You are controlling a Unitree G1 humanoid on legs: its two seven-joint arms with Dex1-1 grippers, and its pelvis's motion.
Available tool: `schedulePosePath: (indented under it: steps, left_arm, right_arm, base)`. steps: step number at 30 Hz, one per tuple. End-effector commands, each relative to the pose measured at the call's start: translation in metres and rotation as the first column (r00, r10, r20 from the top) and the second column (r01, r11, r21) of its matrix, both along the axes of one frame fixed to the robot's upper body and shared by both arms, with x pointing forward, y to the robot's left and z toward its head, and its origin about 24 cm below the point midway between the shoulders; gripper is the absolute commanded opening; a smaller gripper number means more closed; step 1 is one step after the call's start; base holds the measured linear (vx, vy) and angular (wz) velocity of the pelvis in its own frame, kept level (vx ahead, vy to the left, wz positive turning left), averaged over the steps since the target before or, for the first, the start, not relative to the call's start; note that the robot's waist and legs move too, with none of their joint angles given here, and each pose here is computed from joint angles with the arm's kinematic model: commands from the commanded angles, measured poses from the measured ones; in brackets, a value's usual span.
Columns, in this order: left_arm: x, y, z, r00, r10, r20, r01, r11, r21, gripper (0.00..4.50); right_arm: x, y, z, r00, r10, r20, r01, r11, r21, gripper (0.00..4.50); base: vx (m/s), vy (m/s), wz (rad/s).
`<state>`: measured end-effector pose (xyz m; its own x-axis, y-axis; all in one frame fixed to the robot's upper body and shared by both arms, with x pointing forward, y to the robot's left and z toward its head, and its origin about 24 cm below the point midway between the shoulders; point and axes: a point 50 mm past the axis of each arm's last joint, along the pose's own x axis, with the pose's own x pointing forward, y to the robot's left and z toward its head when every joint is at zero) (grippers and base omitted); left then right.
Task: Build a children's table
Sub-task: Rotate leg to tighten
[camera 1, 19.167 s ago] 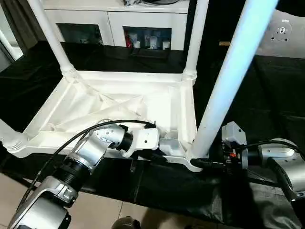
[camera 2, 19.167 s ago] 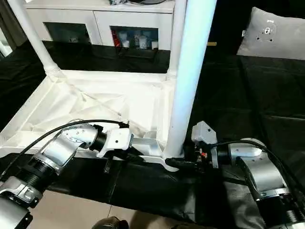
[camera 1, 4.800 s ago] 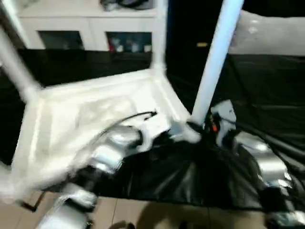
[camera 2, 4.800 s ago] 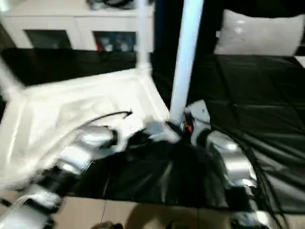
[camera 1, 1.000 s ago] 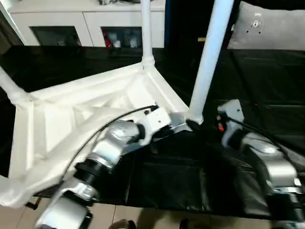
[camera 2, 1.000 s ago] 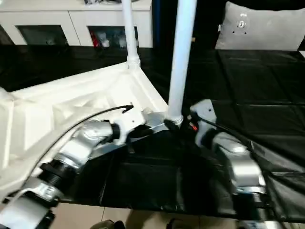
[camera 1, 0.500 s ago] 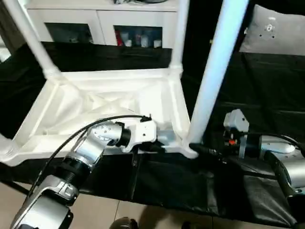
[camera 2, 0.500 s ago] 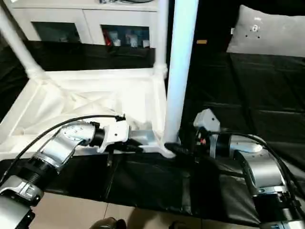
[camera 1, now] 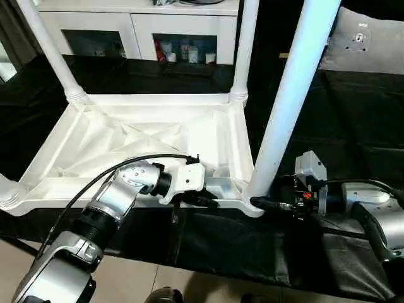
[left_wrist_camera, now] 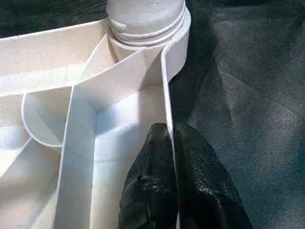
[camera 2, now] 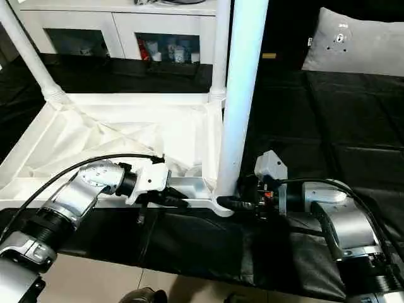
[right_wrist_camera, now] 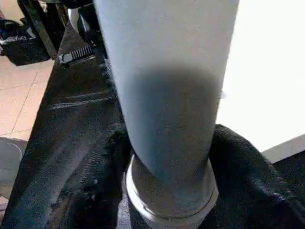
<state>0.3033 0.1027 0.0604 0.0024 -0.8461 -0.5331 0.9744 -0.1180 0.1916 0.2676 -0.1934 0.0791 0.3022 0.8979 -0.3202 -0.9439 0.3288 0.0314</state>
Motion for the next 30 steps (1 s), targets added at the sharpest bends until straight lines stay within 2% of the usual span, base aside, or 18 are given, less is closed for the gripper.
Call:
schedulePosePath:
  steps: [1, 5, 8, 10, 11, 14, 17, 18, 19, 23, 25, 27, 29, 30]
  left_arm:
    - [-0.006, -0.003, -0.008, 0.997, -0.067, -0.033, 0.069, 0.996, 0.055, 0.00]
    - [-0.006, -0.003, -0.009, 0.998, -0.048, -0.042, 0.050, 0.997, 0.052, 0.00]
    - [-0.003, -0.003, -0.011, 0.999, 0.001, -0.043, 0.001, 0.998, 0.062, 0.00]
    - [0.000, -0.008, -0.009, 0.997, 0.066, -0.049, -0.064, 0.998, 0.028, 0.00]
    - [0.003, -0.016, -0.005, 0.988, 0.138, -0.071, -0.140, 0.990, -0.027, 0.00]
    - [0.005, -0.026, -0.002, 0.974, 0.202, -0.104, -0.210, 0.975, -0.067, 0.00]
    - [0.010, -0.041, 0.000, 0.949, 0.290, -0.122, -0.303, 0.947, -0.103, 0.00]
    - [0.015, -0.059, 0.003, 0.915, 0.380, -0.138, -0.398, 0.907, -0.136, 0.00]
    - [0.016, -0.064, 0.004, 0.903, 0.404, -0.143, -0.423, 0.895, -0.143, 0.00]
    - [0.018, -0.080, 0.006, 0.871, 0.468, -0.147, -0.488, 0.857, -0.166, 0.00]
    - [0.018, -0.097, 0.010, 0.853, 0.505, -0.134, -0.522, 0.831, -0.192, 0.00]
    - [0.017, -0.099, 0.011, 0.854, 0.504, -0.133, -0.521, 0.832, -0.192, 0.00]
    - [0.016, -0.100, 0.012, 0.854, 0.506, -0.123, -0.521, 0.833, -0.188, 0.00]
    - [0.017, -0.097, 0.011, 0.853, 0.510, -0.111, -0.522, 0.834, -0.179, 0.00]
  right_arm:
    - [-0.003, 0.002, -0.003, 1.000, 0.019, -0.025, -0.018, 1.000, 0.014, 2.37]
    - [-0.006, 0.006, -0.004, 0.999, 0.022, -0.041, -0.020, 0.999, 0.048, 2.04]
    - [-0.008, 0.011, -0.003, 0.999, 0.007, -0.048, -0.003, 0.997, 0.082, 1.96]
    - [-0.008, 0.018, -0.005, 0.997, -0.044, -0.060, 0.049, 0.995, 0.089, 1.94]
    - [-0.005, 0.026, -0.010, 0.989, -0.129, -0.075, 0.135, 0.988, 0.075, 1.93]
    - [0.001, 0.035, -0.014, 0.968, -0.235, -0.088, 0.242, 0.968, 0.073, 1.93]
    - [0.010, 0.046, -0.017, 0.927, -0.367, -0.073, 0.372, 0.926, 0.068, 1.93]
    - [0.020, 0.054, -0.021, 0.868, -0.492, -0.065, 0.495, 0.867, 0.050, 1.93]
    - [0.024, 0.056, -0.022, 0.843, -0.533, -0.069, 0.536, 0.843, 0.042, 1.93]
    - [0.031, 0.060, -0.024, 0.777, -0.623, -0.086, 0.627, 0.779, 0.022, 1.93]
    - [0.037, 0.065, -0.020, 0.738, -0.672, -0.055, 0.675, 0.736, 0.057, 1.93]
    - [0.037, 0.066, -0.019, 0.734, -0.676, -0.062, 0.679, 0.730, 0.075, 1.93]
    - [0.038, 0.066, -0.016, 0.728, -0.681, -0.072, 0.685, 0.721, 0.106, 2.61]
    - [0.037, 0.066, -0.013, 0.731, -0.678, -0.078, 0.681, 0.720, 0.132, 2.61]
  base:
    - [0.000, 0.000, 0.00]
    - [0.000, 0.000, 0.00]
    - [0.000, 0.000, 0.00]
    - [0.000, 0.000, 0.00]
    - [0.000, 0.000, 0.00]
    - [0.000, 0.000, 0.00]
    - [0.000, 0.000, 0.00]
    - [0.000, 0.000, 0.00]
    - [0.000, 0.000, 0.00]
    - [0.000, 0.000, 0.00]
    - [0.000, 0.000, 0.00]
    - [0.000, 0.000, 0.00]
    - [0.000, 0.000, 0.00]
    - [0.000, 0.000, 0.00]
